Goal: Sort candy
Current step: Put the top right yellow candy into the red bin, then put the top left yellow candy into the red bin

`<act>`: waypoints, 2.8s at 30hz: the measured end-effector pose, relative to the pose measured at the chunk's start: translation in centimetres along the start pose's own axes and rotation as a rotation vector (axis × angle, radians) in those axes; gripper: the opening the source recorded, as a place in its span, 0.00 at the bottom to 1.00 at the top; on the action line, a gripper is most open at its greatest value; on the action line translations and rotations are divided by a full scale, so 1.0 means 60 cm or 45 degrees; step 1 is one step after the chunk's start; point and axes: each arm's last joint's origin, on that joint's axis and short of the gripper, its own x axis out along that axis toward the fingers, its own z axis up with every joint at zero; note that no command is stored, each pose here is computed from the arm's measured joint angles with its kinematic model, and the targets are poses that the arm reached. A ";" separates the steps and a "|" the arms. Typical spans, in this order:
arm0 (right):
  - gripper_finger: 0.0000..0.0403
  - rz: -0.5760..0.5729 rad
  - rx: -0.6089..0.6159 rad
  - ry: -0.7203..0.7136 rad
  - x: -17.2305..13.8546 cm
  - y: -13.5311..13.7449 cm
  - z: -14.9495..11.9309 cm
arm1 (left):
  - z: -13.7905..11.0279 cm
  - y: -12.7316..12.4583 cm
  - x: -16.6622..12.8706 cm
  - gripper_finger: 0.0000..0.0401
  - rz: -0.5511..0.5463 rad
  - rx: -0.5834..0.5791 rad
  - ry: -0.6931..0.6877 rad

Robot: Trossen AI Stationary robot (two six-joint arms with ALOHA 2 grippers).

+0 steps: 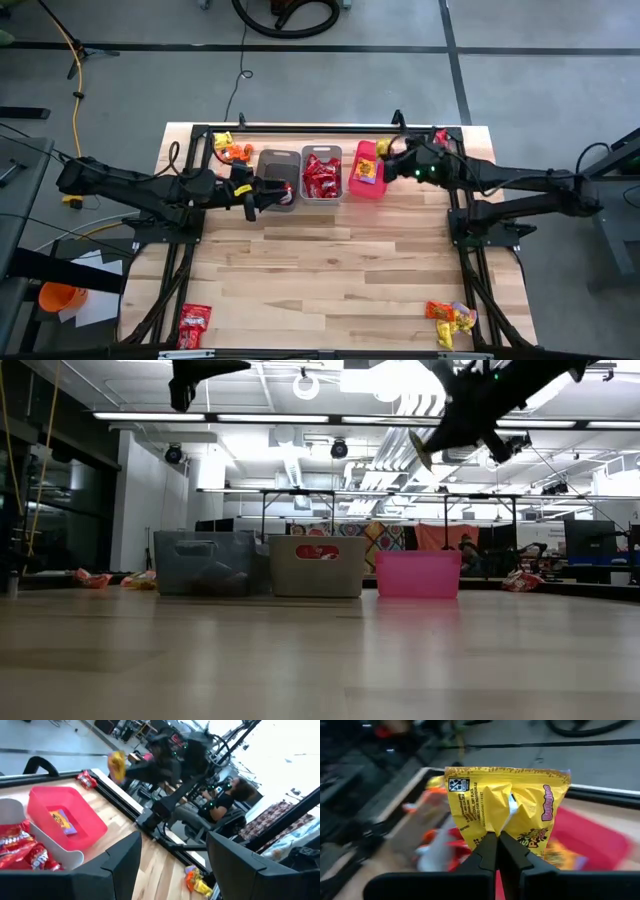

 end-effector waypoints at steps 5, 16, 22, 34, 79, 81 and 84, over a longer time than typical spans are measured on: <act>0.00 0.063 -0.021 0.058 0.010 0.036 -0.037 | 0.008 0.006 0.003 0.53 0.019 -0.006 -0.041; 0.00 -0.101 0.007 0.126 0.091 0.040 -0.090 | 0.020 0.013 0.006 0.53 0.028 -0.022 -0.096; 0.01 -0.218 0.084 0.166 0.117 0.008 -0.081 | 0.023 0.011 0.005 0.53 0.009 -0.030 -0.114; 0.45 -0.227 0.046 0.290 0.129 -0.016 -0.076 | 0.023 0.011 0.005 0.53 0.006 -0.028 -0.116; 0.63 0.546 0.278 -0.218 0.021 0.049 0.048 | 0.048 0.358 -0.045 0.53 1.484 -0.441 0.539; 0.63 0.544 0.274 -0.208 0.022 0.048 0.047 | 0.041 0.366 -0.046 0.53 1.504 -0.482 0.534; 0.63 0.540 0.269 -0.195 0.022 0.048 0.045 | 0.029 0.374 -0.046 0.53 1.529 -0.508 0.564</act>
